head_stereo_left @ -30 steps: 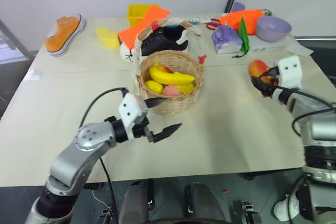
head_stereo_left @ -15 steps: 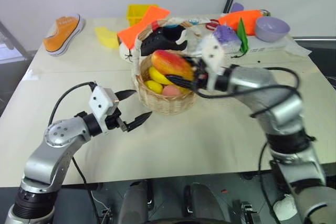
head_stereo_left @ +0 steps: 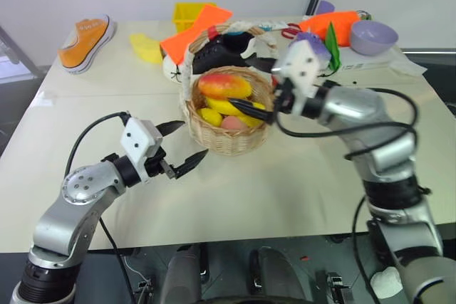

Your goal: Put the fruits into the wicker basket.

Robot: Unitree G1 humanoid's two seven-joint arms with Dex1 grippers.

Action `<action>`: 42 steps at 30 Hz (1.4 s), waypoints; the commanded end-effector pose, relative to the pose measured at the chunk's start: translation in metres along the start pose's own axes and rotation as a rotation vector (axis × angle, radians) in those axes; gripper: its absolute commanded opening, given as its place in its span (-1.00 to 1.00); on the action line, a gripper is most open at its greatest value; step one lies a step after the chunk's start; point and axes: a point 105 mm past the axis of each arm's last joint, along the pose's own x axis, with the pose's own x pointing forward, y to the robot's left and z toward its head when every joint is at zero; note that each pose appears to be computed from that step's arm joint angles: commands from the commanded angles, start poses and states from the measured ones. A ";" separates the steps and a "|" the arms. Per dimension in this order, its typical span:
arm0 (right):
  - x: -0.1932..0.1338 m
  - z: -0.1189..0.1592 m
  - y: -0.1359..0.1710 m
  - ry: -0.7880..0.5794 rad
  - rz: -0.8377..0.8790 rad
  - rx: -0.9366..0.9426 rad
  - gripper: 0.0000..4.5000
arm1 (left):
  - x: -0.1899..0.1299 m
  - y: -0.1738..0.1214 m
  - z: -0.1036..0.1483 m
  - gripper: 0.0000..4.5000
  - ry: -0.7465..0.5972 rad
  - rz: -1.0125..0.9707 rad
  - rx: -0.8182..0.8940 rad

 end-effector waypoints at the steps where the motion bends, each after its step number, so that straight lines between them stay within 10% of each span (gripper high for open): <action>1: -0.022 -0.003 -0.031 0.022 -0.162 0.039 0.99 | 0.002 -0.004 0.018 1.00 -0.077 -0.011 0.016; 9: 0.008 -0.034 -0.059 0.025 -0.357 0.141 0.88 | 0.014 0.000 0.052 1.00 -0.241 0.017 -0.027; 18: 0.006 -0.031 -0.067 -0.032 -0.389 0.209 -0.98 | 0.013 -0.006 0.049 1.00 -0.218 0.005 -0.026; 31: -0.190 -0.048 -0.156 0.150 -1.060 0.024 -0.98 | 0.030 -0.018 0.039 1.00 -0.199 -0.094 -0.038; 38: -0.233 -0.082 -0.168 0.210 -1.251 0.052 -0.98 | 0.042 -0.020 0.040 1.00 -0.213 -0.139 -0.035; 39: -0.233 -0.083 -0.168 0.209 -1.252 0.055 -0.51 | 0.042 -0.020 0.041 1.00 -0.215 -0.138 -0.035; 42: -0.229 -0.076 -0.168 0.227 -1.258 -0.008 0.08 | 0.040 -0.019 0.039 1.00 -0.210 -0.134 -0.035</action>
